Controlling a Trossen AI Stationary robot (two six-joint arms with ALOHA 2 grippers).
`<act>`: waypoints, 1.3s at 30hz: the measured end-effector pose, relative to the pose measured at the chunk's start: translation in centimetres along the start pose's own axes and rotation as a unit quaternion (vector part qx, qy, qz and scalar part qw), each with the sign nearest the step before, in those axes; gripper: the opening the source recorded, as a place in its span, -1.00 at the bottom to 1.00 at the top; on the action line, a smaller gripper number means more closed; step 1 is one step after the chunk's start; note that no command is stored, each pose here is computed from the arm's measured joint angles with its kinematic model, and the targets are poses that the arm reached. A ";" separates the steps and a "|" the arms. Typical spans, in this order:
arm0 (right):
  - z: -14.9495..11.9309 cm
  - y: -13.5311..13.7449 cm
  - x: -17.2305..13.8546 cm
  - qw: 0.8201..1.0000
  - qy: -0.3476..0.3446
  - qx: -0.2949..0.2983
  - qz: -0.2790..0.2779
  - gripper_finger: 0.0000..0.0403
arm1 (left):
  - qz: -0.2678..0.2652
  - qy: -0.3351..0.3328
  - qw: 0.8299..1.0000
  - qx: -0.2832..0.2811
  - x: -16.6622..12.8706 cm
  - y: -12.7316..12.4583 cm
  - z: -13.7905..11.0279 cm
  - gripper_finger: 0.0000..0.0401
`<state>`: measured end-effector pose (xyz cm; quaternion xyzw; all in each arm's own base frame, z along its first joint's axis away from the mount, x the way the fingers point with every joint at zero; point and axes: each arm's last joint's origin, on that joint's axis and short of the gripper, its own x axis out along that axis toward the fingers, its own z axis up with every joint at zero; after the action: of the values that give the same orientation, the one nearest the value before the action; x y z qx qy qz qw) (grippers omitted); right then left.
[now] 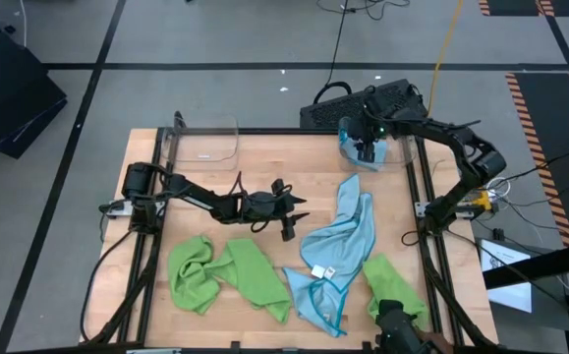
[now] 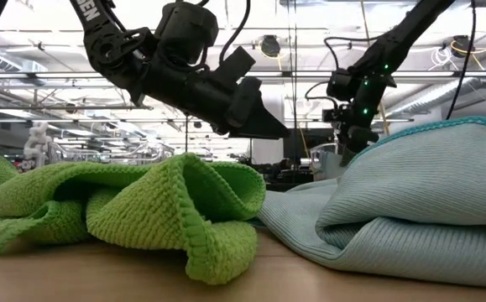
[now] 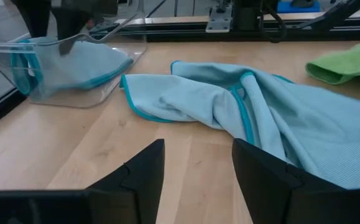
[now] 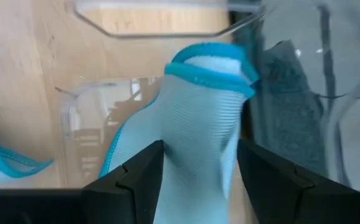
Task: Fold microfiber towels
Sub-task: Put the folded blue microfiber cloth into the right transparent bin
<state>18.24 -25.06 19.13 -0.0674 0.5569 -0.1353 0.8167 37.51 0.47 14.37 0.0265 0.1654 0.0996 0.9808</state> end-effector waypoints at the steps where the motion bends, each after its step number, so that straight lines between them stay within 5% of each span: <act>1: 0.0 0.0 0.3 1.000 0.003 -0.001 0.002 -0.04 | 0.000 0.000 1.000 0.001 0.0 0.0 0.0 -0.05; 4: -0.1 -0.1 1.2 1.000 0.011 -0.002 0.002 -0.18 | 0.001 0.000 1.000 0.001 0.0 0.1 0.0 -0.05; 11: 0.0 -0.1 1.2 0.999 0.014 -0.029 -0.002 -0.91 | 0.001 0.001 1.000 0.001 0.0 0.1 0.0 -0.05; 16: 0.5 0.5 -1.8 0.998 0.009 -0.058 0.001 -0.92 | 0.001 0.000 1.000 0.001 0.0 0.1 0.0 -0.05; 28: 2.6 -1.7 -8.2 0.996 0.023 -0.011 0.081 -0.94 | 0.000 -0.008 1.000 0.000 0.0 0.1 0.2 -0.05; 39: 2.2 -2.2 -3.9 0.955 0.164 -0.091 0.228 -0.94 | -0.026 -0.009 1.000 0.010 0.0 0.0 0.2 -0.05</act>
<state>18.66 -26.07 23.97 0.0106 0.6934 0.0967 0.7139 37.58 0.44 14.51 0.0332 0.1584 0.0723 0.9842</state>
